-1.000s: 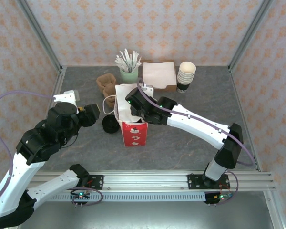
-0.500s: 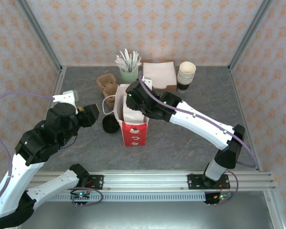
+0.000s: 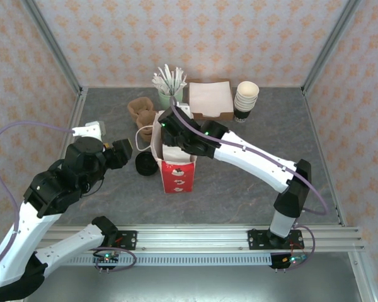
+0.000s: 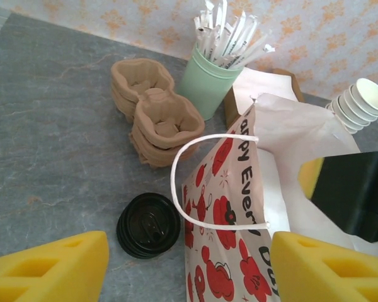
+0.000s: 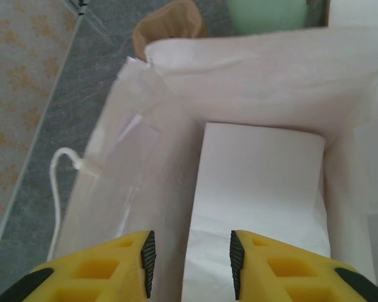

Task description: Pack the takeout coffee

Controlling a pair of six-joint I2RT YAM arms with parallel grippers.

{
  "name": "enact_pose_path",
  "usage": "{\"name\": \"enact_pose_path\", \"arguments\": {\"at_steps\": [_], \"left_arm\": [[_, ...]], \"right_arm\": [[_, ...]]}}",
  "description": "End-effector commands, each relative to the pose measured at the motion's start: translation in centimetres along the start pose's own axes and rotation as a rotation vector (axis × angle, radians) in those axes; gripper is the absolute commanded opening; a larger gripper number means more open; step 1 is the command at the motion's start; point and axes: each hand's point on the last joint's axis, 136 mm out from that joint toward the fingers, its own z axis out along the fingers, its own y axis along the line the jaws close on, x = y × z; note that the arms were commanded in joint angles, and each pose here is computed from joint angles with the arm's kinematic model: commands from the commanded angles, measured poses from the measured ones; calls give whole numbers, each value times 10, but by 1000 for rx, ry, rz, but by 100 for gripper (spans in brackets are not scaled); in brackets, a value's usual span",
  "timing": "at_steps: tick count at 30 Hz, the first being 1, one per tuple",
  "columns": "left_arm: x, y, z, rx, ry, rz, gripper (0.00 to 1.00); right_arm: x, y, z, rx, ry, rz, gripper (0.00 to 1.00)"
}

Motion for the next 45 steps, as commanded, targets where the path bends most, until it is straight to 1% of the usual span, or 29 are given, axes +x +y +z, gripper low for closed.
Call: {"name": "enact_pose_path", "arguments": {"at_steps": [1, 4, 5, 9, 11, 13, 14, 16, 17, 21, 23, 26, 28, 29, 31, 34, 36, 37, 39, 40, 42, 44, 45], "left_arm": [[-12, 6, 0, -34, -70, 0, 73], [-19, 10, 2, -65, -117, 4, 78], [-22, 13, 3, -84, -135, 32, 79], [-30, 24, 8, -163, -215, 64, 83], [-31, 24, 13, -163, -249, 90, 87], [-31, 21, 19, -147, -283, 122, 93], [-30, 21, 21, -148, -302, 139, 95], [-30, 28, 26, -184, -347, 155, 100], [-29, 34, 28, -216, -369, 163, 100], [-23, 64, 33, -395, -448, 173, 100], [-15, 72, 43, -435, -455, 220, 100], [1, 81, 64, -453, -440, 274, 100], [13, 90, 80, -439, -432, 276, 100], [19, 98, 87, -440, -435, 252, 100], [30, 116, 95, -455, -447, 192, 100], [45, 144, 108, -487, -454, 124, 100], [55, 159, 117, -507, -443, 107, 100], [58, 165, 121, -514, -439, 92, 100], [65, 178, 132, -511, -421, 52, 100], [67, 181, 137, -507, -416, 38, 100], [68, 187, 145, -511, -409, 28, 100], [66, 189, 151, -521, -406, 48, 100], [65, 190, 155, -529, -403, 57, 100]], "right_arm": [[-40, 10, -57, -84, -120, -26, 42], [-61, -9, -88, -21, -214, -36, 45], [-67, -20, -99, 17, -253, -40, 46], [-85, -67, -138, 168, -392, -59, 53], [-86, -98, -146, 238, -419, -40, 58], [-83, -142, -153, 327, -428, 24, 68], [-81, -166, -156, 378, -437, 63, 71], [-69, -209, -151, 465, -427, 111, 74], [-64, -229, -155, 490, -440, 143, 76], [-34, -283, -140, 569, -406, 173, 89], [-20, -306, -132, 632, -401, 168, 93], [-4, -336, -119, 704, -397, 154, 96], [4, -349, -110, 740, -418, 107, 98], [3, -352, -104, 735, -446, 82, 99], [15, -364, -88, 732, -451, 73, 99], [26, -387, -74, 769, -442, 119, 99], [31, -408, -76, 827, -505, 204, 100], [34, -416, -76, 830, -549, 234, 100], [35, -424, -70, 758, -609, 259, 100], [33, -425, -70, 746, -610, 251, 100], [28, -432, -73, 760, -657, 242, 100], [29, -437, -64, 743, -646, 211, 99], [30, -442, -60, 760, -622, 207, 99]]}}
